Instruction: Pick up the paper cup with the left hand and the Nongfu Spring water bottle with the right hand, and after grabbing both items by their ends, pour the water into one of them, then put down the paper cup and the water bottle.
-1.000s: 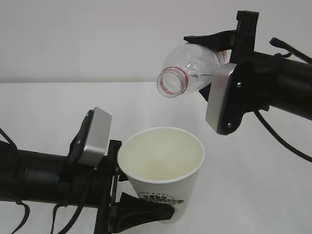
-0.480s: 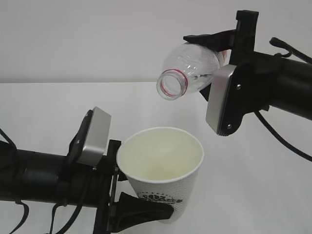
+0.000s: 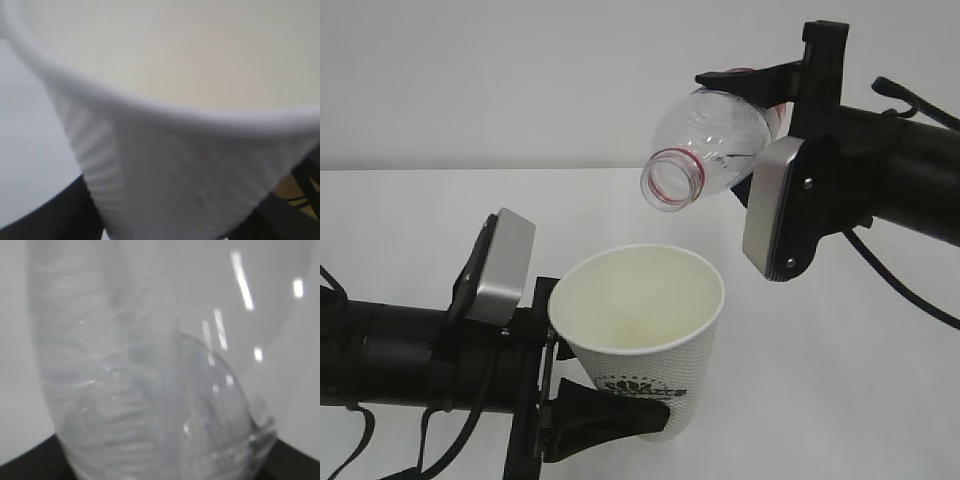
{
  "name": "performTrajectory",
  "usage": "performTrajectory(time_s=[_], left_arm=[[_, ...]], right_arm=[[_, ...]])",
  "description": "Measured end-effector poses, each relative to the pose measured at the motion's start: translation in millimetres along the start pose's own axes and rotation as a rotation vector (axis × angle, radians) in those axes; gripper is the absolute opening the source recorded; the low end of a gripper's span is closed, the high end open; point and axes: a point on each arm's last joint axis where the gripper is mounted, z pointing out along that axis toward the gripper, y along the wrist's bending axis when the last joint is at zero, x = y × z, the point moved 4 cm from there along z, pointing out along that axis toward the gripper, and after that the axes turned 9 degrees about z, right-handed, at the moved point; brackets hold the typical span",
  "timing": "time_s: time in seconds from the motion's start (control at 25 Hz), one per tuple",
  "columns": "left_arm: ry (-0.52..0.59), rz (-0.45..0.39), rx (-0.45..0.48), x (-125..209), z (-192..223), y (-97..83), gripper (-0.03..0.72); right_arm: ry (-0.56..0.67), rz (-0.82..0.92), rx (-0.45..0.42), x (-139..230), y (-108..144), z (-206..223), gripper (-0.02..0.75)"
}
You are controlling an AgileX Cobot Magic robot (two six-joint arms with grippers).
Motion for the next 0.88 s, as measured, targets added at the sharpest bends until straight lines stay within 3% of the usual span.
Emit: performTrajectory(time_s=[0.88], left_arm=[[0.000, -0.001, -0.001, -0.1, 0.0, 0.2, 0.462]], right_arm=[[0.000, -0.098, 0.000, 0.0, 0.0, 0.0, 0.452]])
